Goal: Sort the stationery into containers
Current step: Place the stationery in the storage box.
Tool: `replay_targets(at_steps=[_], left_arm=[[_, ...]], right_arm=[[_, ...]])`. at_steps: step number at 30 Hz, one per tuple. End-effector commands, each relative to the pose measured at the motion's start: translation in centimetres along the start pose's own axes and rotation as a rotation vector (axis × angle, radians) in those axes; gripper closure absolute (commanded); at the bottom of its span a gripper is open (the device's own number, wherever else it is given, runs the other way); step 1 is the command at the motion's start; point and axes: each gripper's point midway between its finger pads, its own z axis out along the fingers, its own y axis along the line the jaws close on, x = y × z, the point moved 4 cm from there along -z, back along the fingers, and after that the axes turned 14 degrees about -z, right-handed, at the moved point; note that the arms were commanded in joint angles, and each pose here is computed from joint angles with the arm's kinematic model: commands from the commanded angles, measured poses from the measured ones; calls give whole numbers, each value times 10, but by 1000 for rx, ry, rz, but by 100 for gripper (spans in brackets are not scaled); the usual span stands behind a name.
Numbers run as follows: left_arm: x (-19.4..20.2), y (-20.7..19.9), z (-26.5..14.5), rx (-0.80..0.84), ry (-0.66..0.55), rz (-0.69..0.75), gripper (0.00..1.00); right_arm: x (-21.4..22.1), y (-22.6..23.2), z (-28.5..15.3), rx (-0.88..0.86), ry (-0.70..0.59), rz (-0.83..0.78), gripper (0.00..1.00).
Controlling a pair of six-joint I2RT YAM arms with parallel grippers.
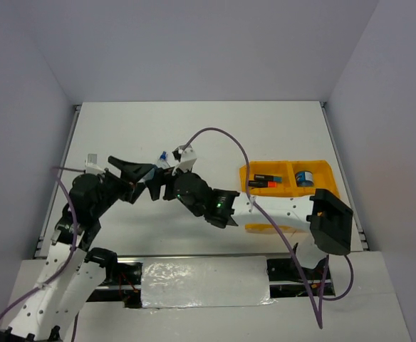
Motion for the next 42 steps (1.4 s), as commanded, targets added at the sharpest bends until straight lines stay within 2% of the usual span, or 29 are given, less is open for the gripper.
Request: replay_targets(at_steps=[1, 2, 3, 4, 5, 7, 8, 9, 10, 11, 14, 18, 20, 22, 26, 32, 39, 42], left_arm=[[-1, -56, -1, 59, -8, 240, 1], [-9, -85, -9, 61, -76, 349, 1], [-15, -87, -8, 6, -107, 386, 1], [-23, -74, -3, -121, -123, 403, 1], [-28, -90, -9, -120, -159, 457, 1], [-40, -93, -13, -167, -235, 506, 1], [-47, -93, -19, -196, -274, 553, 1], [-48, -93, -24, -201, -282, 585, 1], [-50, -93, -27, -200, -273, 672, 1], [-49, -92, -28, -197, -254, 720, 1], [-46, -73, -31, -245, -146, 897, 1], [-51, -36, -32, -317, -83, 1032, 1], [-53, -15, -29, -340, -87, 1034, 1], [-47, -10, -29, -268, -78, 1038, 1], [-49, -7, -39, -226, -158, 1015, 1], [-53, -1, -37, -234, -190, 1000, 1], [-52, -4, -45, -195, -219, 1002, 1], [-52, -5, -47, -192, -228, 1003, 1]], right_arm=[[-16, -36, -14, 34, 1, -30, 100], [2, -54, -19, 50, 66, -56, 100], [-6, -67, -29, 52, 69, -45, 100], [-3, -79, -35, 39, 100, -50, 100], [11, -113, -42, 107, 163, -64, 100], [-2, -149, -68, 188, 165, -45, 100], [10, -193, -83, 311, 243, -34, 100], [-2, -213, -101, 370, 221, 3, 100], [4, -236, -118, 450, 264, 22, 100], [4, -278, -135, 584, 257, 78, 100], [-3, -343, -184, 809, 189, 198, 100], [-4, -402, -227, 1070, 168, 299, 100], [-3, -421, -229, 1097, 195, 345, 100], [-6, -440, -237, 1144, 174, 389, 100], [1, -463, -249, 1233, 187, 453, 100], [2, -472, -257, 1298, 83, 538, 100], [2, -486, -243, 1308, 121, 633, 100], [4, -484, -242, 1319, 87, 690, 100]])
